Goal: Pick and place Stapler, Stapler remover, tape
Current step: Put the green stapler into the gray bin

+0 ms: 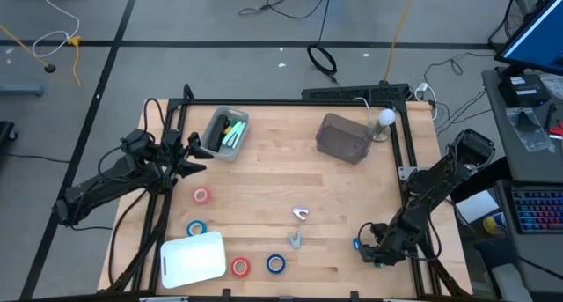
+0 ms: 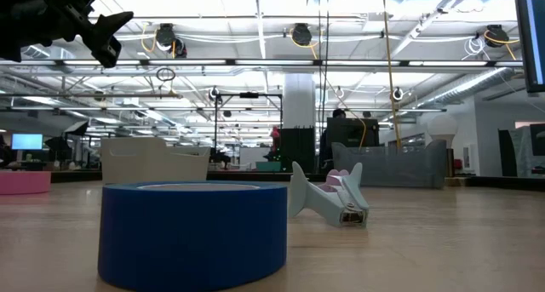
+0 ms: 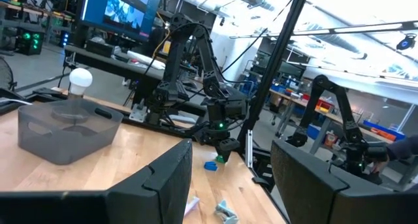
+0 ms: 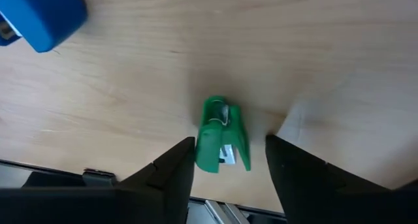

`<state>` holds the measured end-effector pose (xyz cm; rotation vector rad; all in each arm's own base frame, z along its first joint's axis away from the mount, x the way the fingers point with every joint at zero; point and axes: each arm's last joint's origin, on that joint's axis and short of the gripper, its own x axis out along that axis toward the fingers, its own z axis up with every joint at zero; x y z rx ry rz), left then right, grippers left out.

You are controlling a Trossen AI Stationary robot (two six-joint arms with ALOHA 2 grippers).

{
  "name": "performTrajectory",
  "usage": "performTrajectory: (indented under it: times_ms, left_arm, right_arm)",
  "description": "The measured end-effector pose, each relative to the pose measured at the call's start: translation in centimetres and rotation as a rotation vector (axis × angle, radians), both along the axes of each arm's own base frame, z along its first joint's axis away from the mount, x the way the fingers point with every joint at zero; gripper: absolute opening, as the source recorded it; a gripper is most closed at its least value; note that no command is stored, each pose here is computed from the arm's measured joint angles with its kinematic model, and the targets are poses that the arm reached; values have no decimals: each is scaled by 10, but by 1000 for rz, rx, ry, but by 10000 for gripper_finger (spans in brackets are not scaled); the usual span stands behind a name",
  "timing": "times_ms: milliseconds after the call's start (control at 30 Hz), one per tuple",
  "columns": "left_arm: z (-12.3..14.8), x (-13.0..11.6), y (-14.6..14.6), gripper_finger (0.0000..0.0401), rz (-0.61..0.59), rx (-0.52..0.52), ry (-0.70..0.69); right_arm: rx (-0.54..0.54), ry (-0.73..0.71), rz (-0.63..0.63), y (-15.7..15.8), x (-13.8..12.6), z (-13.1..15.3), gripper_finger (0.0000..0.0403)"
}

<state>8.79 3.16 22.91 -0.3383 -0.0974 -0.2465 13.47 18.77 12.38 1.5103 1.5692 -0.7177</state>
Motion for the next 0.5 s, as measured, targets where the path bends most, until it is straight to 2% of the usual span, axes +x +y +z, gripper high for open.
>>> performTrajectory:
  times_ms: [500]
  left_arm:
    - [0,0,0,207,-2,-14,3]
  right_arm:
    - [-9,-22,2,0,0,0,88]
